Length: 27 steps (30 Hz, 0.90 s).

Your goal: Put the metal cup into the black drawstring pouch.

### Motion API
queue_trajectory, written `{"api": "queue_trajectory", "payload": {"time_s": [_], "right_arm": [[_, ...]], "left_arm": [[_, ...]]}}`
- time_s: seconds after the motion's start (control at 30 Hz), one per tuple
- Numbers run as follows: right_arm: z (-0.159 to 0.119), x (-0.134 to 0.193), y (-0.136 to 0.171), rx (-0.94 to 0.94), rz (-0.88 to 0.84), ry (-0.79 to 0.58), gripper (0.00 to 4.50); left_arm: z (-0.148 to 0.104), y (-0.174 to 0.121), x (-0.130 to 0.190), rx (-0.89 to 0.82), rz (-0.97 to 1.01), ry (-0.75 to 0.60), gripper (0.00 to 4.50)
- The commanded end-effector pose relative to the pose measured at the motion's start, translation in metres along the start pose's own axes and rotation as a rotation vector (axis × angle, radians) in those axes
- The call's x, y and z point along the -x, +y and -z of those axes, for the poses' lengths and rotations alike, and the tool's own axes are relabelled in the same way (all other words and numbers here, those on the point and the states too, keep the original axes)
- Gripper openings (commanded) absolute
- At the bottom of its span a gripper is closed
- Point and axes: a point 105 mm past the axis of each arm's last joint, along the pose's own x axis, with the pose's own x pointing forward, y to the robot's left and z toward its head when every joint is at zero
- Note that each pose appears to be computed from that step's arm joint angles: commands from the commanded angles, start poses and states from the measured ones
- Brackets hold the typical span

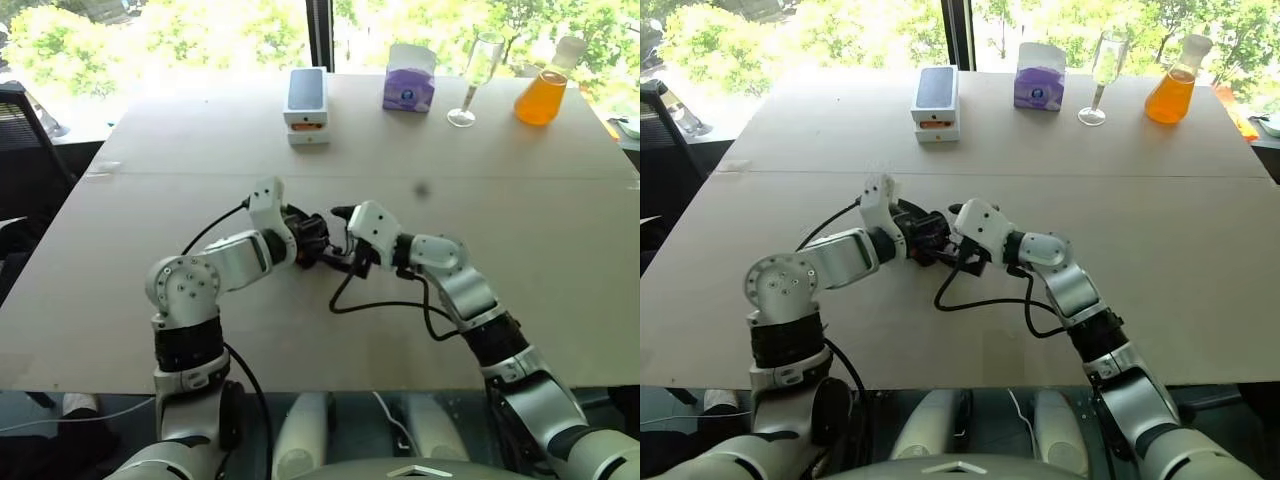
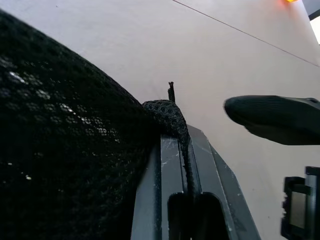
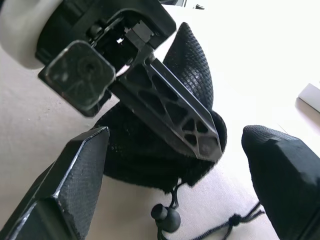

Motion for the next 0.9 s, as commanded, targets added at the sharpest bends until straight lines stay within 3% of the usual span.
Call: {"api": "queue_trajectory", "payload": {"time_s": [0.03,0.27,0.4,0.7,0.9], "right_arm": [[-0.016,0.015,-0.007,-0.026,0.036,-0.041,4.33],[0.007,0.023,0.005,-0.14,0.018,0.059,4.33],[0.007,0.013,0.013,-0.22,-0.001,0.041,4.33],[0.014,-0.023,0.001,-0.061,0.12,0.063,4.44],[0.02,-0.029,-0.019,0.119,0.227,0.094,4.44]], "left_arm": [[-0.009,-0.009,0.007,-0.071,0.062,-0.073,0.0],[-0.026,-0.002,0.025,-0.01,0.178,-0.124,0.0],[-0.041,0.006,0.033,0.027,0.215,-0.156,0.0],[-0.03,0.012,0.047,-0.037,0.299,-0.065,0.0],[-0.03,0.018,0.055,-0.055,0.3,-0.053,0.0]]}}
